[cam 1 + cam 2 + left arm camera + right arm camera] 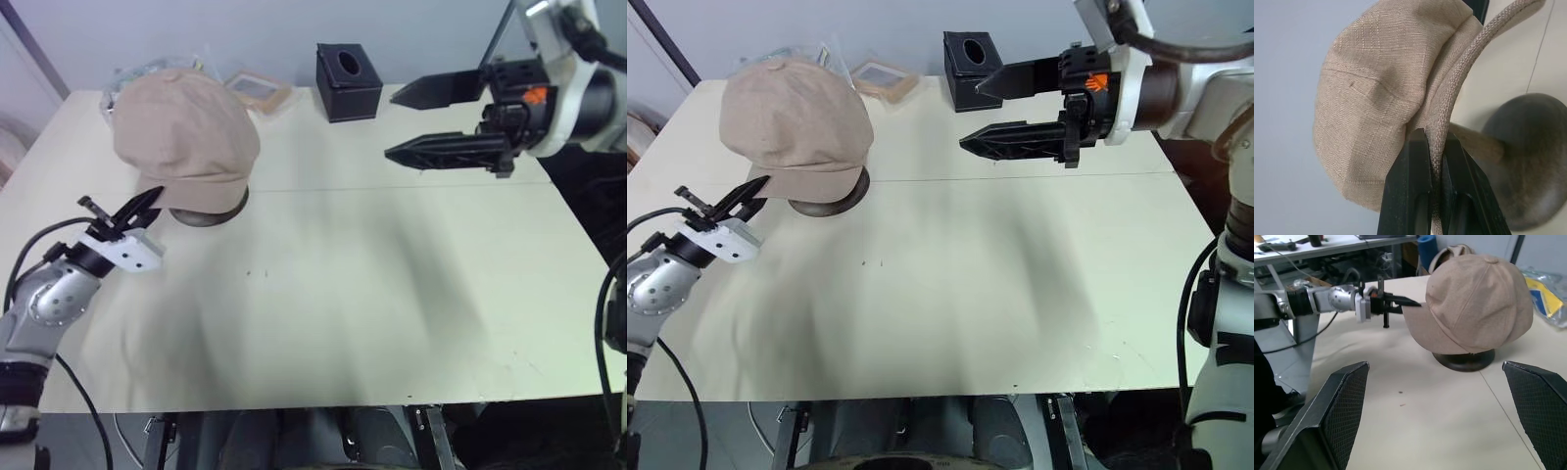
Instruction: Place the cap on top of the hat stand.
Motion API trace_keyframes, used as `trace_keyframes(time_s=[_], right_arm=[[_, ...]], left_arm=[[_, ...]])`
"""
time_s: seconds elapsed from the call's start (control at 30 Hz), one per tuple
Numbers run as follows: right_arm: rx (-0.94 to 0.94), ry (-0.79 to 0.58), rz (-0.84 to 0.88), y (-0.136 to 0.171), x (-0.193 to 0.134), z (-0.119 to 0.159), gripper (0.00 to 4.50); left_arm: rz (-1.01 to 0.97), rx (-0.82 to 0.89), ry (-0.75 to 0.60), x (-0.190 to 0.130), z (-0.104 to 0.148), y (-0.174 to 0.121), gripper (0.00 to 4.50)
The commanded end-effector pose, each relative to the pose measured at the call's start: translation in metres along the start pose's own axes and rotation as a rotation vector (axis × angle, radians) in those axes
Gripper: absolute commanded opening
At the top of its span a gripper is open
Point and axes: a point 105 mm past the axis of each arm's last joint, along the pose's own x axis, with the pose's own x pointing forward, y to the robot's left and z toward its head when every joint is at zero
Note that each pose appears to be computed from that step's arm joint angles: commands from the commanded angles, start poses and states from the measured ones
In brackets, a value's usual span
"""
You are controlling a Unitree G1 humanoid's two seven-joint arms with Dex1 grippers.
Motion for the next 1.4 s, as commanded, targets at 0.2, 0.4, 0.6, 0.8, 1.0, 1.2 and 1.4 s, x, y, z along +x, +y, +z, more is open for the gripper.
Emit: trace_keyframes(time_s=[0.2, 0.4, 0.6, 0.8, 1.0, 1.2, 1.4], right_arm=[[-0.038, -0.021, -0.064, -0.011, -0.008, 0.011, 4.5], [-0.037, -0.022, -0.066, -0.011, -0.007, 0.01, 4.5], [-0.025, -0.022, -0.074, -0.014, -0.007, 0.006, 4.5], [-0.016, -0.01, -0.103, -0.023, -0.012, -0.002, 4.5], [-0.022, 0.013, -0.132, -0.034, -0.017, -0.011, 4.5], [-0.02, 0.006, -0.112, -0.039, -0.027, -0.008, 4.5], [0.004, -0.003, -0.083, -0.047, -0.033, -0.009, 4.5]], left_arm=[[-0.059, 0.037, -0.036, -0.004, -0.005, -0.002, 1.03], [-0.051, 0.041, -0.043, -0.01, 0.0, -0.005, 3.96], [-0.031, 0.044, 0.011, -0.034, 0.006, -0.011, 4.46], [-0.069, -0.045, 0.262, -0.079, -0.02, -0.012, 4.46], [-0.094, -0.528, 0.549, -0.117, -0.051, 0.012, 4.46], [-0.124, -1.116, 0.415, -0.111, -0.019, 0.073, 4.46], [-0.222, -1.207, 0.251, -0.108, 0.013, 0.154, 4.46]])
